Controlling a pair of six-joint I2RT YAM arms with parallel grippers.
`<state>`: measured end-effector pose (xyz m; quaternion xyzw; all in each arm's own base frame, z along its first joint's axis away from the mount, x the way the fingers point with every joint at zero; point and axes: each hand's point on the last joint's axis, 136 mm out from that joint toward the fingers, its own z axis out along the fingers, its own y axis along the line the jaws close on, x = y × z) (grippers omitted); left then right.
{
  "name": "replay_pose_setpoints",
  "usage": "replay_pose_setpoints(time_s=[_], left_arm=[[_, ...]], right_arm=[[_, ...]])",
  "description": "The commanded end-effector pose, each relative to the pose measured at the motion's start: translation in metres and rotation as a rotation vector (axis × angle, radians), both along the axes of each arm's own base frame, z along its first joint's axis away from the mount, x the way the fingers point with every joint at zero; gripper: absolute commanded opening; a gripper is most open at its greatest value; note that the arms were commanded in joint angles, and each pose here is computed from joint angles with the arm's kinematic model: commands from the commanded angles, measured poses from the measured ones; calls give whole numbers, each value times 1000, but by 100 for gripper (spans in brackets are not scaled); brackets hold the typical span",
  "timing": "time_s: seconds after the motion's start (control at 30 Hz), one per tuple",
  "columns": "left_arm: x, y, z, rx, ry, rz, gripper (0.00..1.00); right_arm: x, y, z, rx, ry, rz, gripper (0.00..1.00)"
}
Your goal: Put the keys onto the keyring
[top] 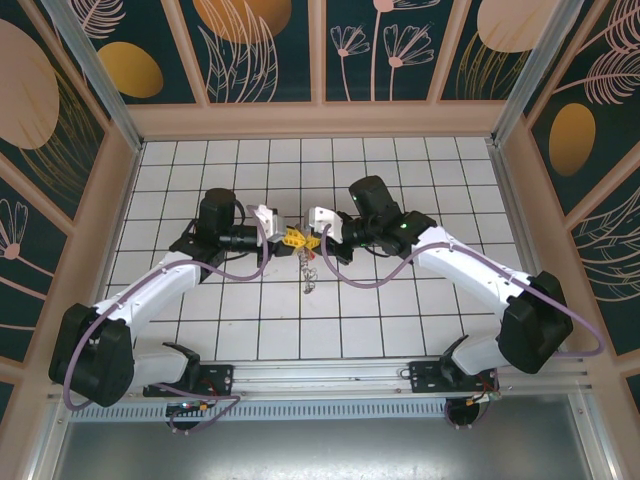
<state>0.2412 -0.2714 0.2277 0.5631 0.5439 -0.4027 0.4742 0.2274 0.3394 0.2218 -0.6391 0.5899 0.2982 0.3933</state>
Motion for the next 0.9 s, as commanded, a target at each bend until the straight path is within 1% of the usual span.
replay_pose_setpoints(time_s=[0.0,0.1,0.13,0.17,0.2,0.23,0.27,0.37,0.5,0.77,0.87], left_arm=[[-1,-8,1,-11,-7,-21,0],[-10,-8,5,-31,-31,-59,0],[-10,-7,8,-43,-36,-56,0],[-11,-7,10,-50,-30,-51,0],[-12,-7,12,-56,-26,-56,0],[-14,-7,15,-63,-28,-67,0],[-15,-7,17,-72,-28,-76,0],[-19,-7,27,-108,-59,-94,0],[-20,-8,35,-123,-87,-106,0],[-19,-9,41,-152,-84,-110,0],[-19,-10,42,-159,-79,-115,0]], right_arm=[[0,14,30,99,-49,28,0],[1,6,33,109,-49,11,0],[2,2,34,112,-47,4,4],[1,-1,33,113,-44,6,10],[0,-6,34,117,-40,6,18],[-4,-11,33,120,-33,22,21],[-7,-15,32,127,-21,40,21],[-9,-27,28,151,31,53,28],[-11,-30,25,152,47,51,29],[-14,-22,25,173,81,87,30],[-15,-16,23,175,94,109,28]])
